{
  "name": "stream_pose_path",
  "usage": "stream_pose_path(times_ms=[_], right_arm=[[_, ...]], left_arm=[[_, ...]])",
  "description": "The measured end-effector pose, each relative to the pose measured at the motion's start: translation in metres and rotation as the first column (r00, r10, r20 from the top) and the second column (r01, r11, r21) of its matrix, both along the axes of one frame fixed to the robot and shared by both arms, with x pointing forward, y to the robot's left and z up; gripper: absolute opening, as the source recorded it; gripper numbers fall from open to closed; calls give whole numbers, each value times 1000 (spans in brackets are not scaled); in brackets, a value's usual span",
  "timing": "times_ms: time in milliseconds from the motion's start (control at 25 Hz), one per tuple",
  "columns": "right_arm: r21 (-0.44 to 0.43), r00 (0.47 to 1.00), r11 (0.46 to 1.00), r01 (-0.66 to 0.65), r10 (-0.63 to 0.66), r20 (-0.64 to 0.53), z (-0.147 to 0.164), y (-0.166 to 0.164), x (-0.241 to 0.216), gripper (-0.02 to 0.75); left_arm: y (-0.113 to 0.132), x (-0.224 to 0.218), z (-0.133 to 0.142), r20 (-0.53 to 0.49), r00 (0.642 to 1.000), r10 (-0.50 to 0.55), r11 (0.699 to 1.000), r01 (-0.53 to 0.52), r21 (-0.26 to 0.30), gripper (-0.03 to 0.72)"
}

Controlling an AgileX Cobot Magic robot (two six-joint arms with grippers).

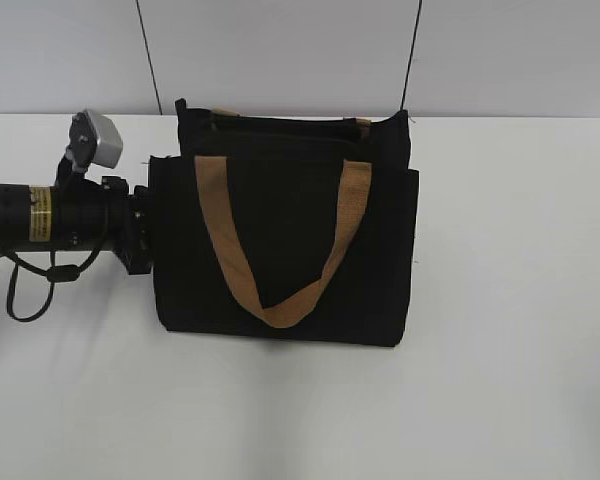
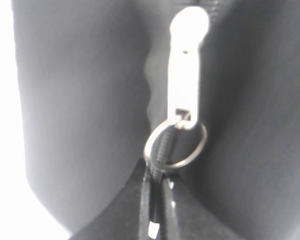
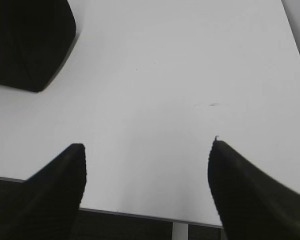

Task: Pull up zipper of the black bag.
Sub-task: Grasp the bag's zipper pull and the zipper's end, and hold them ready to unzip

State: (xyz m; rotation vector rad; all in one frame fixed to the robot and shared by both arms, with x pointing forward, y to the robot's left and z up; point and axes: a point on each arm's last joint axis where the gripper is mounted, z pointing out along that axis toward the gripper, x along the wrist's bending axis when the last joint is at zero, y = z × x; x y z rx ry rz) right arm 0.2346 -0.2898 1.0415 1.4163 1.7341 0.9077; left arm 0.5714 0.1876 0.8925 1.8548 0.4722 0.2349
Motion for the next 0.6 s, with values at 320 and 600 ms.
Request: stream_pose_path(times_ms=[320, 600], right_arm=[[0, 1000, 1000, 0, 0, 0, 0, 0, 0, 576], [0, 1000, 1000, 0, 0, 0, 0, 0, 0, 576]], left_arm=[[18, -13, 1, -26, 999, 31, 999, -31, 17, -4], [21, -13, 19, 30, 998, 52, 997, -53, 52, -4]])
